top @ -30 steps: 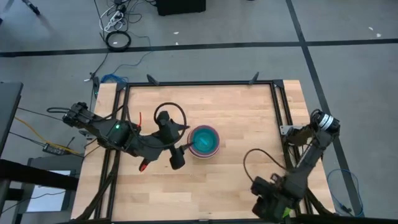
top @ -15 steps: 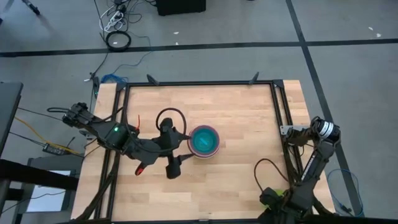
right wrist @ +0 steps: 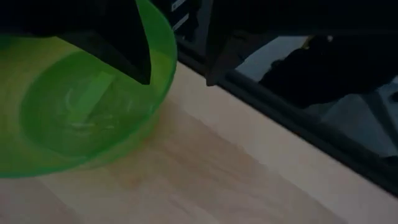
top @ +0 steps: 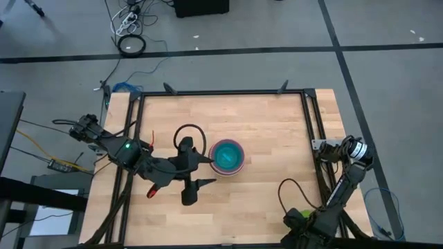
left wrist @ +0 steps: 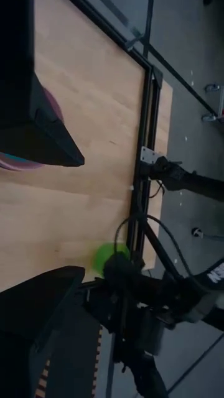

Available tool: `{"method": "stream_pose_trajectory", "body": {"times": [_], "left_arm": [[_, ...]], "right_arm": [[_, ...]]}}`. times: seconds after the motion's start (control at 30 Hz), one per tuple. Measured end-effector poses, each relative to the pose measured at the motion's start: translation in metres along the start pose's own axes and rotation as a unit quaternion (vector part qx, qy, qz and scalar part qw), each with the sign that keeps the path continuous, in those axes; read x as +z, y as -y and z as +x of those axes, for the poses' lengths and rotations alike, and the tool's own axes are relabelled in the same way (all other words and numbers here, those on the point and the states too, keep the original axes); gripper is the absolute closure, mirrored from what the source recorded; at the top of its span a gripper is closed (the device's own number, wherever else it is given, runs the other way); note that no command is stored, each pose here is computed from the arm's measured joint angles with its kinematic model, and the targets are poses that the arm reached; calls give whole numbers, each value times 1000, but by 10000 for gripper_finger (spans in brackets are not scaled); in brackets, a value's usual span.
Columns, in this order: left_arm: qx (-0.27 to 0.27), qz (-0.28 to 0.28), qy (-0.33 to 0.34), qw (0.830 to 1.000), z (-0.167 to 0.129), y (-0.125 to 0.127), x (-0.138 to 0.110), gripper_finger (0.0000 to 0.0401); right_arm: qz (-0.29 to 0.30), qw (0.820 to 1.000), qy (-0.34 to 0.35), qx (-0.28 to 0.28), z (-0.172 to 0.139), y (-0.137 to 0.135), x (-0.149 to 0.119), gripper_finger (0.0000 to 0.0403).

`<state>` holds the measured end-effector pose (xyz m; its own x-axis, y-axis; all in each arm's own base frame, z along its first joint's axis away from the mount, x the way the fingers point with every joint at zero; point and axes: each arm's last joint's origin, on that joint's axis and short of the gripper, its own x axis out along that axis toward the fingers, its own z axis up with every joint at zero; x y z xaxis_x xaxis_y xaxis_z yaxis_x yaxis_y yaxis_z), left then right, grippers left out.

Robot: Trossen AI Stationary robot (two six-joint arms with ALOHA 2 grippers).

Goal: Nest bowls inside each other
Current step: Stack the light green bowl on top of the light blue bowl

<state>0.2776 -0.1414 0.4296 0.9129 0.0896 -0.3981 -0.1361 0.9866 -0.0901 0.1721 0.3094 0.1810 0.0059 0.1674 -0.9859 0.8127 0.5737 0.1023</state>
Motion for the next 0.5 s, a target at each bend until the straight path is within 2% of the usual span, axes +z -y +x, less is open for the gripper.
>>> {"method": "stream_pose_trajectory", "body": {"times": [0.2, 0.27, 0.4, 0.5], "left_arm": [[-6, -5, 8, 1000, 0, 1, 2, 117], [-8, -7, 11, 1000, 0, 1, 2, 117], [-13, -11, 16, 1000, -1, 3, 3, 117], [-14, -10, 15, 1000, -1, 3, 3, 117]], "right_arm": [[5, 1000, -15, -21, 13, -3, 1, 279], [1, 1000, -12, -23, 16, -5, 5, 304], [-19, 1000, 15, -8, 16, -12, 21, 384], [-36, 999, 40, -7, 12, -18, 42, 395]]}}
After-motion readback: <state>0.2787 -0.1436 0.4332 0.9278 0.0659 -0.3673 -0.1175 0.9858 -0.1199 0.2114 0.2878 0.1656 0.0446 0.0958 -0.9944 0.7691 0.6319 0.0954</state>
